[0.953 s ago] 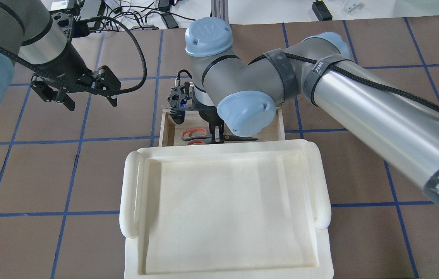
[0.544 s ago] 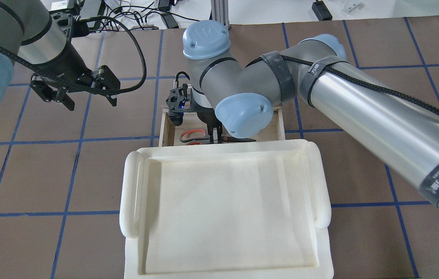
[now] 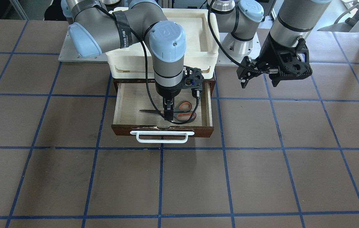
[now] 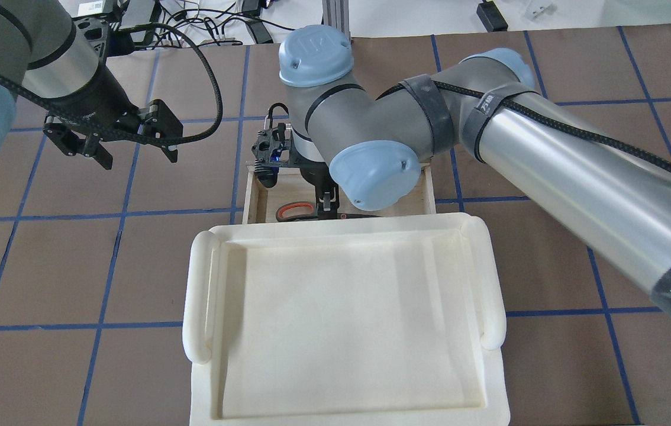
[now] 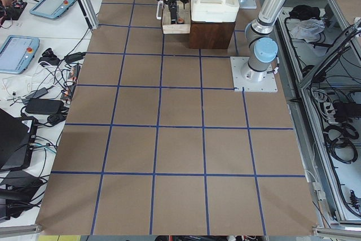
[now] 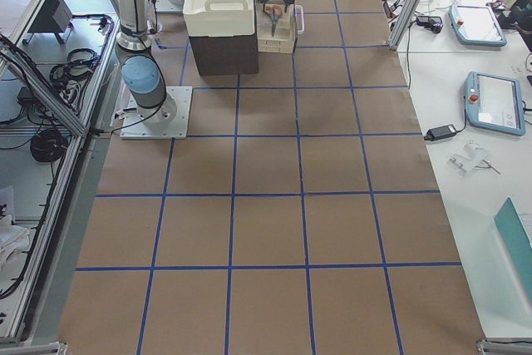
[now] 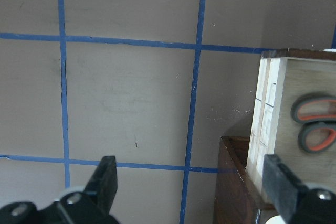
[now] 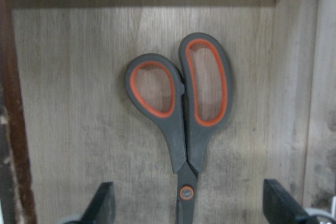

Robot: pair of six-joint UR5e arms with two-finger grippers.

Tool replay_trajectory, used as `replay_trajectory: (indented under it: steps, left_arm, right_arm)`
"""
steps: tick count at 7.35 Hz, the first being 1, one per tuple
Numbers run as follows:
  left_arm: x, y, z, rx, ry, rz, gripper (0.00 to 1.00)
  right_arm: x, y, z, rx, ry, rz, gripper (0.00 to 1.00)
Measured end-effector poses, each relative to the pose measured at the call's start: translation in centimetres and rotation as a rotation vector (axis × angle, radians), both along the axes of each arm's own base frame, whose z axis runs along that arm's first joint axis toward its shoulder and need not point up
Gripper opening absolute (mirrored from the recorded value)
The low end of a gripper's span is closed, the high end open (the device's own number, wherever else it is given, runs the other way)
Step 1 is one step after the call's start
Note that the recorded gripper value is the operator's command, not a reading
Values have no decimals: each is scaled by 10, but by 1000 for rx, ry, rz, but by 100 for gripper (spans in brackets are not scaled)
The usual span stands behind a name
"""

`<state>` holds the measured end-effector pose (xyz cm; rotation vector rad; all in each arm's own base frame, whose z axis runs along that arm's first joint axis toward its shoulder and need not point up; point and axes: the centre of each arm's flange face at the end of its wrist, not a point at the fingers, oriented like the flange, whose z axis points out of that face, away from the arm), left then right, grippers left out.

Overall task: Put scissors in drawer and close it
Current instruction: 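Raise the right gripper out of the drawer and withdraw it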

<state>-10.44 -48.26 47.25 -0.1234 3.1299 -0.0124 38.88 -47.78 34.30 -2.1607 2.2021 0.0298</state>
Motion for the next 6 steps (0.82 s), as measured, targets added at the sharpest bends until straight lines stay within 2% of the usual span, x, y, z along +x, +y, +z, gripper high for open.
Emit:
replay_trajectory:
  steps: [4, 6]
  left_arm:
    - [4, -12, 2, -10, -1, 7, 100]
    - [2, -18, 0, -19, -1, 12, 100]
  right_arm:
    - [-36, 4, 68, -106, -26, -210, 100]
    - [-84, 4, 107, -133, -31, -365, 100]
